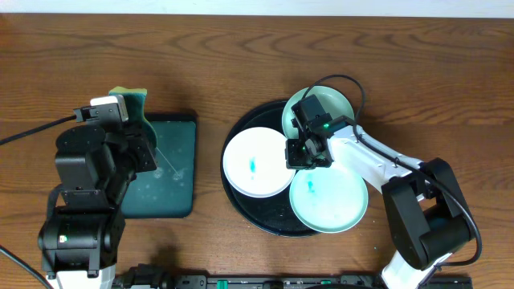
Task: Clean dirty plates on tray and stack at the side
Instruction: 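Carry the sponge with the left gripper over to the white plate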
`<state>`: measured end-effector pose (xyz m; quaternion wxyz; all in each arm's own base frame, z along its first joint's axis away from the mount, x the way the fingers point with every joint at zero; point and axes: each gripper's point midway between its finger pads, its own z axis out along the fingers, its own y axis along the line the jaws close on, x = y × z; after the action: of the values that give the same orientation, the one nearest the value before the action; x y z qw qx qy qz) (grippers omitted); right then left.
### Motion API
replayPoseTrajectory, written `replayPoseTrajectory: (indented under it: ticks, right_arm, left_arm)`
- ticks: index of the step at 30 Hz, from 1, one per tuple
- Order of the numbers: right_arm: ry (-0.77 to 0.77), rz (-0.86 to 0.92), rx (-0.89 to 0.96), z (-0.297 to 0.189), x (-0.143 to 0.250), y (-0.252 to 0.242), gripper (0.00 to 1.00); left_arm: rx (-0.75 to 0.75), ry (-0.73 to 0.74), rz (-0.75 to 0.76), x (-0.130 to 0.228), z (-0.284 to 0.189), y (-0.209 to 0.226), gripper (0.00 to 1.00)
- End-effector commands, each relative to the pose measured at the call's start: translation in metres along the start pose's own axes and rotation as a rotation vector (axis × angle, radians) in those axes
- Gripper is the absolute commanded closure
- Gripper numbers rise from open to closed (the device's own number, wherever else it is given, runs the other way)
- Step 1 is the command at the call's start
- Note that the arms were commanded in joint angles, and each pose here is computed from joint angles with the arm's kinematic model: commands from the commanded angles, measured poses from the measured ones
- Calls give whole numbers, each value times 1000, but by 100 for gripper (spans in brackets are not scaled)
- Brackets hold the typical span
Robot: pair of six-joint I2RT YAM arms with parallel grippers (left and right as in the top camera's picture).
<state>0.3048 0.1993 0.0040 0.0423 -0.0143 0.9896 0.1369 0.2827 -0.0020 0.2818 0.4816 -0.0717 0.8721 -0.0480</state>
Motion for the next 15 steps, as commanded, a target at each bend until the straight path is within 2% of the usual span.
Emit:
replayPoseTrajectory:
  ticks: [1, 15]
  right_arm:
    - [33, -3, 6, 5, 9, -1, 99]
    - [32, -3, 5, 5, 9, -1, 99]
  left_arm:
    - [0, -16, 16, -4, -1, -1, 93]
    - [0, -16, 16, -4, -1, -1, 93]
